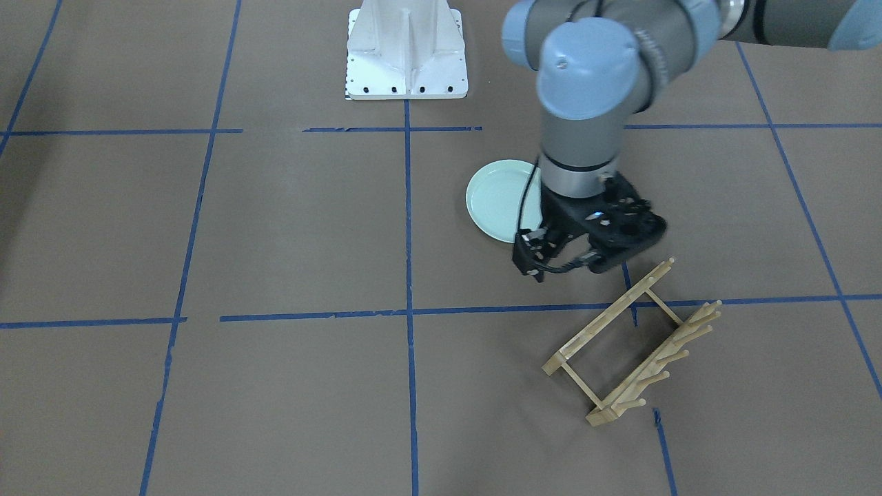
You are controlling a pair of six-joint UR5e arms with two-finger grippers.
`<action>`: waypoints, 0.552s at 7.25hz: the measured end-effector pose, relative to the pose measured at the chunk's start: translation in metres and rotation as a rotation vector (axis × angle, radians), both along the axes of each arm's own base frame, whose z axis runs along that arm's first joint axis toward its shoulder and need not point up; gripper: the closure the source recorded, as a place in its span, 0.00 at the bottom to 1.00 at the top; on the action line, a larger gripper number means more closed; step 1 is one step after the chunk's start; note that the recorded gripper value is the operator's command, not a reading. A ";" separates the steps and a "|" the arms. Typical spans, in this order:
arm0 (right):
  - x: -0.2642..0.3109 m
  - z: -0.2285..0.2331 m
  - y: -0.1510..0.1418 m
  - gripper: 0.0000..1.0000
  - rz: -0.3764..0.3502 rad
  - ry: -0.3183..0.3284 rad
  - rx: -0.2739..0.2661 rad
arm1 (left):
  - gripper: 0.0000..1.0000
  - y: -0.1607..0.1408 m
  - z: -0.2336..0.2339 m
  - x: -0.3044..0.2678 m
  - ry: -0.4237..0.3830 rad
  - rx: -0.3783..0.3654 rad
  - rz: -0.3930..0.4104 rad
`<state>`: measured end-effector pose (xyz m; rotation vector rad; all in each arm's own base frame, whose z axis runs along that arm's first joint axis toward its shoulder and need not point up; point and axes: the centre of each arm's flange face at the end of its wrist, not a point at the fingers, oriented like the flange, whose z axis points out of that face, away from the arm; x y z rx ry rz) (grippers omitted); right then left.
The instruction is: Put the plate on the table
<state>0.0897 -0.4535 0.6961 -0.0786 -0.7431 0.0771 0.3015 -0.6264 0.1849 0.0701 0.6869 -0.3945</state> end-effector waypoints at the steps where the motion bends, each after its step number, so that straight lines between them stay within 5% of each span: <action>1: 0.000 0.000 0.000 0.00 0.000 0.000 0.000 | 0.00 -0.020 0.032 -0.075 0.000 0.070 0.080; 4: 0.000 0.000 0.000 0.00 0.000 0.000 0.000 | 0.00 -0.009 0.189 -0.282 -0.055 0.227 0.283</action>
